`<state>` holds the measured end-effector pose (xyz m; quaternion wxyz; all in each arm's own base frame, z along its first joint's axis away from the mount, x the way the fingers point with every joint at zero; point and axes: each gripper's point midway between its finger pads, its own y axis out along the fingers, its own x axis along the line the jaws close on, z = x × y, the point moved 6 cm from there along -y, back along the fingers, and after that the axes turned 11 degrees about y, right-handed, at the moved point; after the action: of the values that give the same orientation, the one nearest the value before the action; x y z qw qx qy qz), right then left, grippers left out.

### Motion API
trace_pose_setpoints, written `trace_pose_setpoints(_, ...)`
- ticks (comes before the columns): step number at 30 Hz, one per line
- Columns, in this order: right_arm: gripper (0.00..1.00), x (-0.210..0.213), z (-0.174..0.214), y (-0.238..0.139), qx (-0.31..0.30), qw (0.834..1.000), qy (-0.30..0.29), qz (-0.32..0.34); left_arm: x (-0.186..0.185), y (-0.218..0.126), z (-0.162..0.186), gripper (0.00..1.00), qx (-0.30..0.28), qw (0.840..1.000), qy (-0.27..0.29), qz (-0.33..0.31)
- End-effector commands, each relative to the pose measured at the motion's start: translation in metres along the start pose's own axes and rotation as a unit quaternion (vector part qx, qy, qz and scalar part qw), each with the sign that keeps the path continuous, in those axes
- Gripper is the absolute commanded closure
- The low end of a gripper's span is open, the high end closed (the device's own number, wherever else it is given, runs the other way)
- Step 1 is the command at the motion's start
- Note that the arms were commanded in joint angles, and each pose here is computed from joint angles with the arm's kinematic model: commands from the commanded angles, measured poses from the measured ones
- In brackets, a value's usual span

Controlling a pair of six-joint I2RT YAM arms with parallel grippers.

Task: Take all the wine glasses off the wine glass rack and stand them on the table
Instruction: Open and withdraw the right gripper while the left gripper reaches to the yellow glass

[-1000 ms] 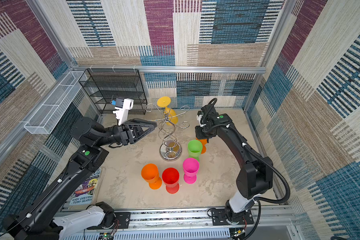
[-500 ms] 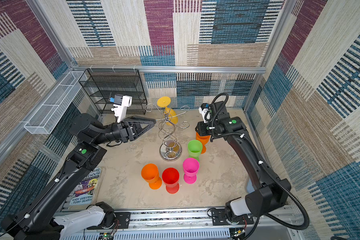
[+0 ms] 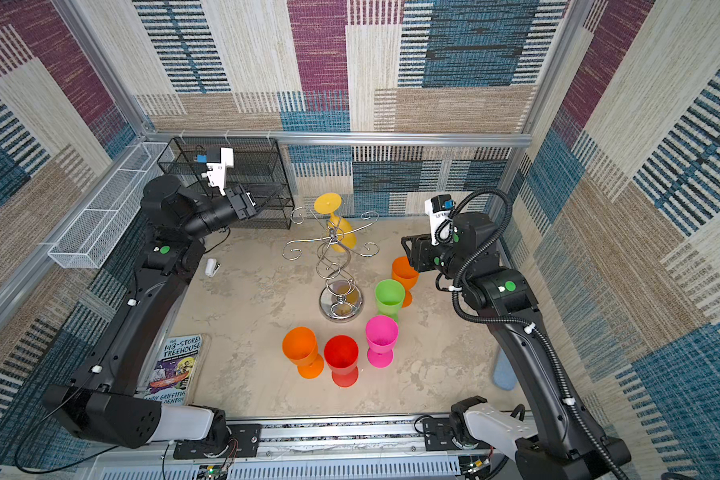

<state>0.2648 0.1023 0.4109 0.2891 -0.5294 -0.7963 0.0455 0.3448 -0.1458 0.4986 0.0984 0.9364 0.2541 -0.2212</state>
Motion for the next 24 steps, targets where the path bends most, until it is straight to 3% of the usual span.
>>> trace_pose_setpoints(1,0.47,0.002,-0.011,-0.001,-0.036,0.999,-0.001,-0.004,0.029,0.014,0.011,0.53,0.068,0.997,0.026,-0.005)
trace_pose_setpoints(11,0.46,-0.001,-0.001,-0.005,-0.029,1.000,-0.001,-0.006,0.107,0.066,0.017,0.54,0.169,0.983,-0.028,0.059)
trace_pose_setpoints(24,0.46,-0.005,0.007,-0.004,-0.021,1.000,0.005,-0.005,0.140,0.089,0.056,0.54,0.201,0.974,-0.063,0.085)
